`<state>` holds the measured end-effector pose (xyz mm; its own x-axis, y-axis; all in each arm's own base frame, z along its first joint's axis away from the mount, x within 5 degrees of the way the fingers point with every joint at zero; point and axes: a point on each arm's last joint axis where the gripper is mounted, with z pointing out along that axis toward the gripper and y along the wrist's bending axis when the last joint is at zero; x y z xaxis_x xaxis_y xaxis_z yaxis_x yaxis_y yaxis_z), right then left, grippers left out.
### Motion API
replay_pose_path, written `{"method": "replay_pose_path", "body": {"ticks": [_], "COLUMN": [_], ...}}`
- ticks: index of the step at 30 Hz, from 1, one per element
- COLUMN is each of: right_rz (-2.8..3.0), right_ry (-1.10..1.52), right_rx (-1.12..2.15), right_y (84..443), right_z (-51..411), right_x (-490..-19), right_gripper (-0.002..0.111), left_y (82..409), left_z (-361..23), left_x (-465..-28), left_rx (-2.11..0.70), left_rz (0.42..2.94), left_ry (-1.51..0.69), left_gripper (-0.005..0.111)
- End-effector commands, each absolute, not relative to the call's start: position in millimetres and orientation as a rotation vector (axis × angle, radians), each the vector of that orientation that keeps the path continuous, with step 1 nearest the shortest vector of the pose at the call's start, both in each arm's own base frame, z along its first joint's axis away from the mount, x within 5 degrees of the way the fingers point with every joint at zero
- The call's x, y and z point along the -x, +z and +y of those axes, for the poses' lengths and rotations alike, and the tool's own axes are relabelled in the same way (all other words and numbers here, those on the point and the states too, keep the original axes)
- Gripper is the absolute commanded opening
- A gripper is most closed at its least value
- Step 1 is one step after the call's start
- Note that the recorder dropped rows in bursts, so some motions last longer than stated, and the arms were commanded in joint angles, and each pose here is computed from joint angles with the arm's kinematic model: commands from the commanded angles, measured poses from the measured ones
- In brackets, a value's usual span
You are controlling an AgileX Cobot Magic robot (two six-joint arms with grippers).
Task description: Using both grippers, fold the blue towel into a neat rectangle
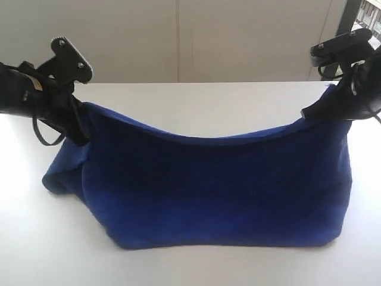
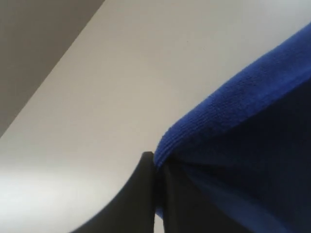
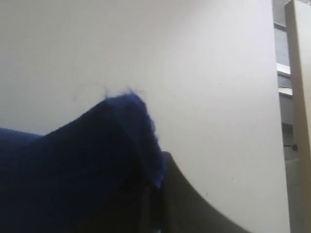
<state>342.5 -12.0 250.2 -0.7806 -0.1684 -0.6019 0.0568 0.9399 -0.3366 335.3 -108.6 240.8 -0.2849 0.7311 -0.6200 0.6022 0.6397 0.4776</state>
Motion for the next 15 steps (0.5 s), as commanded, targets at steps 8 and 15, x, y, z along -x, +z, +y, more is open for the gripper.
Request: {"method": "replay_pose_path", "body": {"ticks": [8, 15], "right_rz": [2.386, 2.305], "right_ry": [-0.552, -0.473], "right_rx": [0.059, -0.055], "right_y": [212.5, 243.3], "right_z": [-24.7, -22.3], "right_x": [-376.0, -377.0], "right_gripper": [0.074, 0.073], "left_y": [197.9, 235.8], "left_z": [-118.3, -108.8], "left_x": [-368.3, -364.2], "left_rx": [-1.080, -0.884], "left_rz": [1.800, 1.763], "left_ry": [0.276, 0.322], "left_gripper": [0.050, 0.062]}}
